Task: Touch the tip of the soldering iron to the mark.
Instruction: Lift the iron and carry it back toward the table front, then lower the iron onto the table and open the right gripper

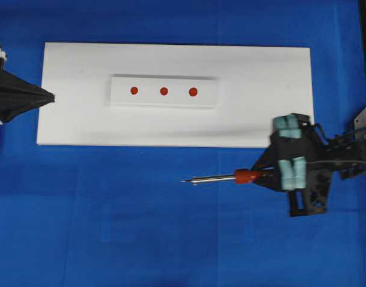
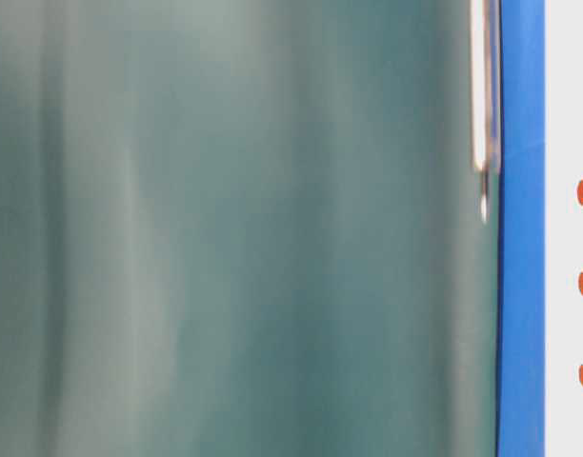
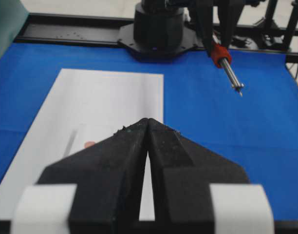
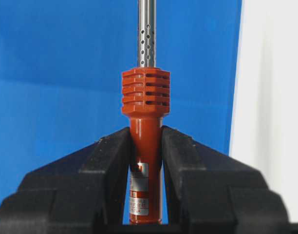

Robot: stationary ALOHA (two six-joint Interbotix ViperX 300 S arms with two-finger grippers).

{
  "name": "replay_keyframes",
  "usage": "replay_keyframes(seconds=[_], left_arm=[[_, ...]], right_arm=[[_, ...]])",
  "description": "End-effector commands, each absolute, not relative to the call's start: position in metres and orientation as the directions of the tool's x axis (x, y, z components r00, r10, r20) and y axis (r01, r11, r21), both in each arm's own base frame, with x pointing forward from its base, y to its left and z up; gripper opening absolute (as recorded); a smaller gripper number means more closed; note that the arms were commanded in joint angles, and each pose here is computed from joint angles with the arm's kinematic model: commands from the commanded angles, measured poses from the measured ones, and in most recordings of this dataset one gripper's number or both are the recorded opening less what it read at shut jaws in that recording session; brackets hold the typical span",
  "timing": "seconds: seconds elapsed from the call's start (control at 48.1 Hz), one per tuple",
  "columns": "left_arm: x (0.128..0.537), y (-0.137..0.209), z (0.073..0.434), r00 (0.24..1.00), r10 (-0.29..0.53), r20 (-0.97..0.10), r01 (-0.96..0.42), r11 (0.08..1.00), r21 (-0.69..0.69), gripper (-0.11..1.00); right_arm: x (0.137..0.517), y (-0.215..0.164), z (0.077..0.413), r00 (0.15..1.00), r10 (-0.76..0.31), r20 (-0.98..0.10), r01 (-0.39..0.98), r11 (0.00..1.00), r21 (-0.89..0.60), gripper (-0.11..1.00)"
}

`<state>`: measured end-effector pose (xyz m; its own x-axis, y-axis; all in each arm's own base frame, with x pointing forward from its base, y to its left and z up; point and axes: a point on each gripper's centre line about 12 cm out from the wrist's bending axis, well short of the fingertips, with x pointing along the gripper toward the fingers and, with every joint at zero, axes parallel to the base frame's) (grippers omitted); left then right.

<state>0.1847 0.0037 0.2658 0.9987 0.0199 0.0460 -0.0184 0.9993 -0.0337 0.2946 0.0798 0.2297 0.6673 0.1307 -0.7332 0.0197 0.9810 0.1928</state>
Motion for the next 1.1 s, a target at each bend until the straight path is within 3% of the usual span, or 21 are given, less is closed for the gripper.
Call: replay_keyframes(seconds=[0.0,0.27,0.437,0.749,1.082], left_arm=[[0.186,0.004,0.272,0.998,0.021,0.066,-0.019,0.999,-0.032,0.0],[0.187,0.004,0.273,0.997,0.019,0.075,-0.017,0.999,-0.032,0.0],[0.186,0.004,0.272,0.997,0.019,0.075,-0.017,0.999,-0.032,0.0],[0.187,0.004,0.272,0.997,0.019,0.072,-0.017,0.999,-0.032,0.0],[0.187,0.004,0.271,0.997,0.021,0.069,-0.019,0.999,-0.032,0.0]], right_arm=[[0.318,0.08,0.239,0.691,0.118,-0.713,0.032,0.98,0.194,0.06],[0.393,0.091,0.243,0.697,0.076,-0.713,0.025,0.991,0.131,0.06],[0.42,0.094,0.244,0.693,0.054,-0.719,0.031,0.994,0.105,0.06],[0.425,0.095,0.237,0.684,0.052,-0.727,0.04,0.993,0.108,0.06],[0.427,0.093,0.196,0.681,0.074,-0.729,0.058,0.986,0.155,0.06]])
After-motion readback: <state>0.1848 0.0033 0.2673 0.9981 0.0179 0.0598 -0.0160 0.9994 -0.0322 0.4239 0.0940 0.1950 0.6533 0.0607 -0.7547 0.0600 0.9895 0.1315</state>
